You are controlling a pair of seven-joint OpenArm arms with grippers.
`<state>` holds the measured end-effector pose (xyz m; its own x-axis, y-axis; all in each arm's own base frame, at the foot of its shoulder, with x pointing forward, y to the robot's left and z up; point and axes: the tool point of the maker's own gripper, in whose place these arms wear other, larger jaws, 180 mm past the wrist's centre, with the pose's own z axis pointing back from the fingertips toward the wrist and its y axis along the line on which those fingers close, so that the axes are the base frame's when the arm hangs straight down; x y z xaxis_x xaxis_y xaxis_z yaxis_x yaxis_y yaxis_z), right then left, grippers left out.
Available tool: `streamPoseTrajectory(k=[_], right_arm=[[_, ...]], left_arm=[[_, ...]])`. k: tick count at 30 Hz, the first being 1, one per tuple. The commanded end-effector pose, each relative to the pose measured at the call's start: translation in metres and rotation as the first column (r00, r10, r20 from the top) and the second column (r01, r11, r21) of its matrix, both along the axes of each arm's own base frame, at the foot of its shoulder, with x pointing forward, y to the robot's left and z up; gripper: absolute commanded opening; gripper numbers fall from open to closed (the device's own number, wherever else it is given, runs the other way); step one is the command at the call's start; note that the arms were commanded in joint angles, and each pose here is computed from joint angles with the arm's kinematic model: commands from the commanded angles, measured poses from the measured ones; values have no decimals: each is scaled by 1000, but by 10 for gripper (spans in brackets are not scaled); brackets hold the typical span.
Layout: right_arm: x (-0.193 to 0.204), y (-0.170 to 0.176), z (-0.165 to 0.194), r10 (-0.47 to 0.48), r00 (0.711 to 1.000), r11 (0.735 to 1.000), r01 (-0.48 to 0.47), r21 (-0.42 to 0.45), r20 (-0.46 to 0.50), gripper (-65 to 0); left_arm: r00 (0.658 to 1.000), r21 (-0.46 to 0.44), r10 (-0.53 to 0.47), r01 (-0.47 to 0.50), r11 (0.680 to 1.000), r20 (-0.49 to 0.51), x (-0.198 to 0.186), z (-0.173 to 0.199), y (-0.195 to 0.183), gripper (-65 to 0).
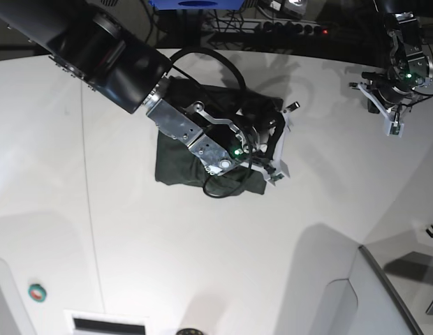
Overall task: Layout the t-shirt on the table in an organized manner, then fold the t-shirt properly
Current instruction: 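Press and flatten the folded shirt with the right gripper, then withdraw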
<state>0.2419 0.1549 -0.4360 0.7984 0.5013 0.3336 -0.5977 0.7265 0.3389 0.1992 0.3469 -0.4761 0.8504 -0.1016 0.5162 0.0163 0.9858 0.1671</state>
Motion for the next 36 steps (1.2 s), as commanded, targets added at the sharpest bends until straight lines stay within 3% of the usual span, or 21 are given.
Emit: streamPoseTrajectory(k=[1,7,11,13,15,16,22,28,36], right_arm=[[11,13,18,3,999,999,-4,44,39,-362],[39,7,60,0,985,994,-19,110,172,-401],[78,-15,60,-130,976,986,109,126,174,-405],[95,-25,56,-196,966,976,175,132,170,-474],[107,-33,48,-213,962,975,199,99,168,-620],[108,-35,42,-218,963,975,207,82,157,-650],[95,-36,17,-182,975,983,182,11,126,-635],[88,-13,1,-136,976,990,139,-2,167,-629],[106,21,41,-50,937,997,27,72,346,-626]], left_arm=[[999,20,-6,5,1000,36,9,11,8,-650],[999,11,2,-2,1000,37,13,9,7,-650],[1000,0,12,-12,1000,24,9,4,7,-650],[1000,-1,12,-12,1000,23,9,3,7,-650],[1000,0,12,-12,1000,23,8,4,7,-650],[1000,4,9,-9,1000,20,8,3,8,-650],[1000,6,10,-11,1000,22,8,4,9,-650],[1000,6,10,-11,1000,24,9,5,9,-650],[1000,6,10,-10,1000,18,6,3,9,-650]])
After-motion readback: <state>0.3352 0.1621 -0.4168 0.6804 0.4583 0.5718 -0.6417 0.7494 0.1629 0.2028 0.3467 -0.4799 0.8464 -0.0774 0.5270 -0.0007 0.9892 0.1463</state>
